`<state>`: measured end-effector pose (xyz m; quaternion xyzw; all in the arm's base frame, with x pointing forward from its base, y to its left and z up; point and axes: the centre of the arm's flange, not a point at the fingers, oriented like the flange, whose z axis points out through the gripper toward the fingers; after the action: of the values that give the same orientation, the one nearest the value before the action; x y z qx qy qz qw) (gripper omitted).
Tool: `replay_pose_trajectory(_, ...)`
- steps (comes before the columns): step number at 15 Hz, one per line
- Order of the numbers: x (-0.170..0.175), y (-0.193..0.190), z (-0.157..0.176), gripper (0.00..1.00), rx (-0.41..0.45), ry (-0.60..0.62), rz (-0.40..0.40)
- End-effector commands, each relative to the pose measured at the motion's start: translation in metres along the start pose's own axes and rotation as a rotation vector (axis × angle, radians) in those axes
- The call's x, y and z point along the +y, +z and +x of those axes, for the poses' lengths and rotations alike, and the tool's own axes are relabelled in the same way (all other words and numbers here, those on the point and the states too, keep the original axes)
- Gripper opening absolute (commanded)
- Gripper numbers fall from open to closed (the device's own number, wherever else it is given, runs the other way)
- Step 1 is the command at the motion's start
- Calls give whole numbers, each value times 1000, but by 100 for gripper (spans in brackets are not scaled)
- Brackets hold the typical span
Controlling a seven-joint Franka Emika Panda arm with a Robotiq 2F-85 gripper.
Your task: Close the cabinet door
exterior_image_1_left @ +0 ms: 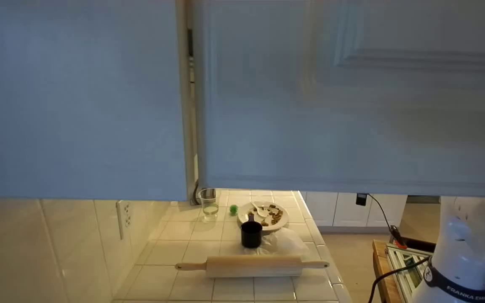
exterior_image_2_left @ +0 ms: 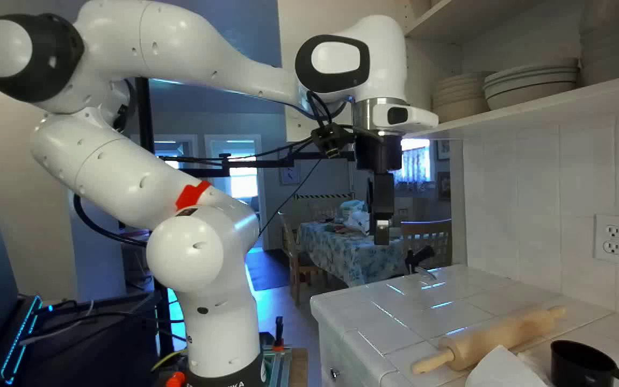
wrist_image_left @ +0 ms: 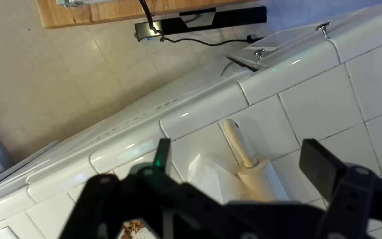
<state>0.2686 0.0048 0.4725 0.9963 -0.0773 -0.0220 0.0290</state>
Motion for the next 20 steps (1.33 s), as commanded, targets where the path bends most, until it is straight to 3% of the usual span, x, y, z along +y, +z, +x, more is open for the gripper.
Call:
replay_pose_trajectory(1,0,0,0,100,0,0,0)
replay_pose_trajectory(7,0,0,0,100,0,0,0)
replay_pose_trajectory(11,0,-63,2,100,220,-97,-60)
replay_pose_trajectory(15,-5,-136,-34,100,392,-200,-128)
replay_pose_trajectory(20,9,-195,-81,100,643,-295,-92)
